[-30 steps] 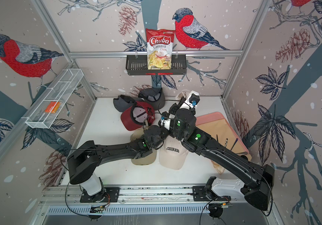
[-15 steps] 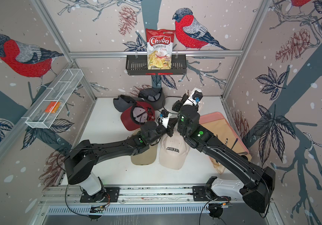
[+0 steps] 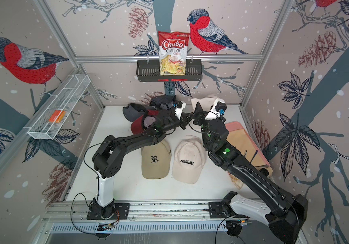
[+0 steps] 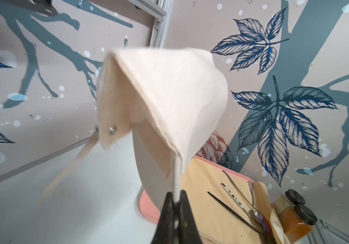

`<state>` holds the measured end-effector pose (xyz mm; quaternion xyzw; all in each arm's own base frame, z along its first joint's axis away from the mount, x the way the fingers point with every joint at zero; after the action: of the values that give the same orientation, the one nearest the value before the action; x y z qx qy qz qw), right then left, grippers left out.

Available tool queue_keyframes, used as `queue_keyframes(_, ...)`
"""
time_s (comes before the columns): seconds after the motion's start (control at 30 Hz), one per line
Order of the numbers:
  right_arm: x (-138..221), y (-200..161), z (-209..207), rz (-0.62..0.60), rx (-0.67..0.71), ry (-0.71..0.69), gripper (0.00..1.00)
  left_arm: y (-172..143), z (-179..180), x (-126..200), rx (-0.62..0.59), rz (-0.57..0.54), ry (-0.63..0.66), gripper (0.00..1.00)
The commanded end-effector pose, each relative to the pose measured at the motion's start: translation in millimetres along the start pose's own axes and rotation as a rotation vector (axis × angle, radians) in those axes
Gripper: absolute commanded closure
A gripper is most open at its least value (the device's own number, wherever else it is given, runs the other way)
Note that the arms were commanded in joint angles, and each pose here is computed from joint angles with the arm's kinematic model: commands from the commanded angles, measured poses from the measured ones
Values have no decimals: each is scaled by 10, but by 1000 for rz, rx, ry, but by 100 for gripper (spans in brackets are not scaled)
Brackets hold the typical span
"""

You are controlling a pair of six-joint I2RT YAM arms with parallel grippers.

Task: Open the adjustable buckle of the baseball cap
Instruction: Place the baseball cap at the center of the board.

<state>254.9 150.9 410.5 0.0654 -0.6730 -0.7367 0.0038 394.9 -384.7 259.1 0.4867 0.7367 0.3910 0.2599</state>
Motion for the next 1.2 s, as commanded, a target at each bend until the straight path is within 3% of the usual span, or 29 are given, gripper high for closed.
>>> queue_keyframes(0.0, 28, 11, -2, -15, 23, 35, 25, -84, 133, -64, 100, 83, -118, 100)
queue_keyframes(0.33, 11, -179, -140, 46, 51, 9, 24, -354, 854, -255, 274, 211, -41, 100)
queue_keyframes(0.47, -20, -237, -167, 65, 47, 4, 24, -415, 1077, -182, 384, 202, 1, 100)
queue_keyframes(0.7, -57, -307, -190, 87, 38, 4, 24, -546, 1334, -116, 439, 257, 144, 100)
queue_keyframes(0.77, -52, -313, -194, 92, 35, 3, 24, -523, 1368, -119, 426, 275, 196, 85)
queue_keyframes(0.87, -26, -316, -206, 100, 23, 6, 24, -455, 1371, -92, 376, 282, 284, 73)
queue_keyframes(1.17, 41, -299, -240, 105, 15, 12, 24, -311, 1331, 43, 258, 304, 504, 49)
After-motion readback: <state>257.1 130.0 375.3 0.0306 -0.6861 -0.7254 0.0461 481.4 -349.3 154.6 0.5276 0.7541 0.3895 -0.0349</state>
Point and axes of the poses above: each gripper's point midway between its finger pads, its own x axis back along the fingers, its own z axis along the line the jaws close on, y = z × x, the point moved 7 cm from there along x, back along the fingers, and after that the axes turned 15 degrees about x, right-handed, at the moved point
